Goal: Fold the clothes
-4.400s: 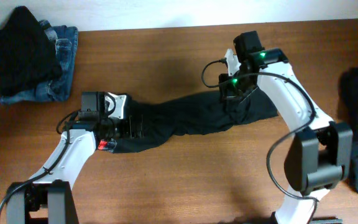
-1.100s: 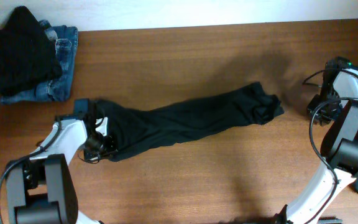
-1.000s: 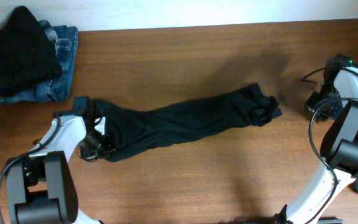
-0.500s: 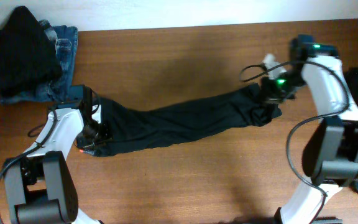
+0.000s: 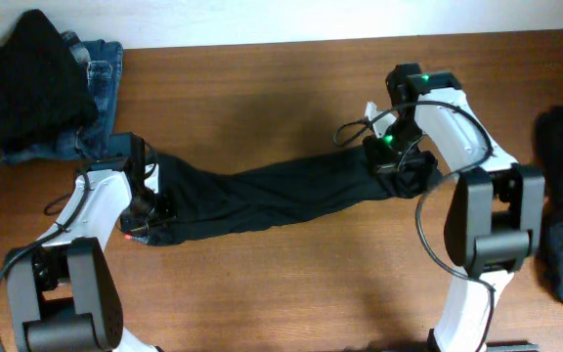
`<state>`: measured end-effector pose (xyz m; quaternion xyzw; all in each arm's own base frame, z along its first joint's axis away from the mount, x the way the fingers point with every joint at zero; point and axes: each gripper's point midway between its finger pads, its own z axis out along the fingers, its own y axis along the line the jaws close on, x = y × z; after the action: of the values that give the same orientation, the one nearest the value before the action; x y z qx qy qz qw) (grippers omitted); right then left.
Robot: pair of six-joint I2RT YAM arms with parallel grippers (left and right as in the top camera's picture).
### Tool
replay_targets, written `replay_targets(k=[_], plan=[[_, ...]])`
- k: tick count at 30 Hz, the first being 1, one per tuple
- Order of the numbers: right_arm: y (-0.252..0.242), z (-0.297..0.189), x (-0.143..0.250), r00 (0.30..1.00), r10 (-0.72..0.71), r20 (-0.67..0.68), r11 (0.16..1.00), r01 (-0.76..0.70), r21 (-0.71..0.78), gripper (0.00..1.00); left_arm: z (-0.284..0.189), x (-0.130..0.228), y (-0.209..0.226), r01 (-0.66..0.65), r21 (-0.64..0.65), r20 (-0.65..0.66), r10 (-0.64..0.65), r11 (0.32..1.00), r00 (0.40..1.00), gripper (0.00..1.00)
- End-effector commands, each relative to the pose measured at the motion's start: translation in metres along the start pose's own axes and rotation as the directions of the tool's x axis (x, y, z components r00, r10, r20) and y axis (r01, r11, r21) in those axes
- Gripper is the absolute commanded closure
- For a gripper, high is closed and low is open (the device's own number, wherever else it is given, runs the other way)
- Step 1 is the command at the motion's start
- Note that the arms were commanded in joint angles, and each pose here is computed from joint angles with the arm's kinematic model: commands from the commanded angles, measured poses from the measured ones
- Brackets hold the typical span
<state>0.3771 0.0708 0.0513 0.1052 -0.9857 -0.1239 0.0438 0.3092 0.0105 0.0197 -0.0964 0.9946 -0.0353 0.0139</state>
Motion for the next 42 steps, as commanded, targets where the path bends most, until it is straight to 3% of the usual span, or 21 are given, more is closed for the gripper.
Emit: replay_targets(k=[1, 8, 19, 31, 42], plan=[[-0.008, 0.015, -0.001, 0.999, 0.034, -0.030, 0.999, -0.033, 0.019, 0.95, -0.001, -0.006, 0.004, 0.011, -0.012, 0.016, -0.010, 1.000, 1.000, 0.99], [-0.017, 0.040, -0.006, 0.997, 0.048, -0.056, 0.999, -0.046, 0.028, 0.95, -0.001, -0.008, 0.003, 0.010, -0.012, 0.021, -0.010, 1.000, 1.000, 0.99], [-0.072, 0.039, -0.019, 0.985, 0.169, 0.026, 0.952, -0.169, 0.255, 0.95, -0.002, -0.017, 0.002, 0.008, -0.007, 0.060, -0.008, 1.000, 0.998, 0.98], [-0.147, 0.019, -0.033, 0.935, 0.293, 0.197, 0.912, -0.336, 0.236, 0.95, -0.005, -0.044, -0.001, 0.000, 0.006, 0.171, -0.001, 1.000, 0.985, 0.98], [-0.180, 0.011, -0.021, 0.898, 0.377, 0.225, 0.879, -0.424, 0.220, 0.95, -0.002, -0.071, -0.004, -0.008, 0.016, 0.265, 0.003, 1.000, 0.964, 0.98]])
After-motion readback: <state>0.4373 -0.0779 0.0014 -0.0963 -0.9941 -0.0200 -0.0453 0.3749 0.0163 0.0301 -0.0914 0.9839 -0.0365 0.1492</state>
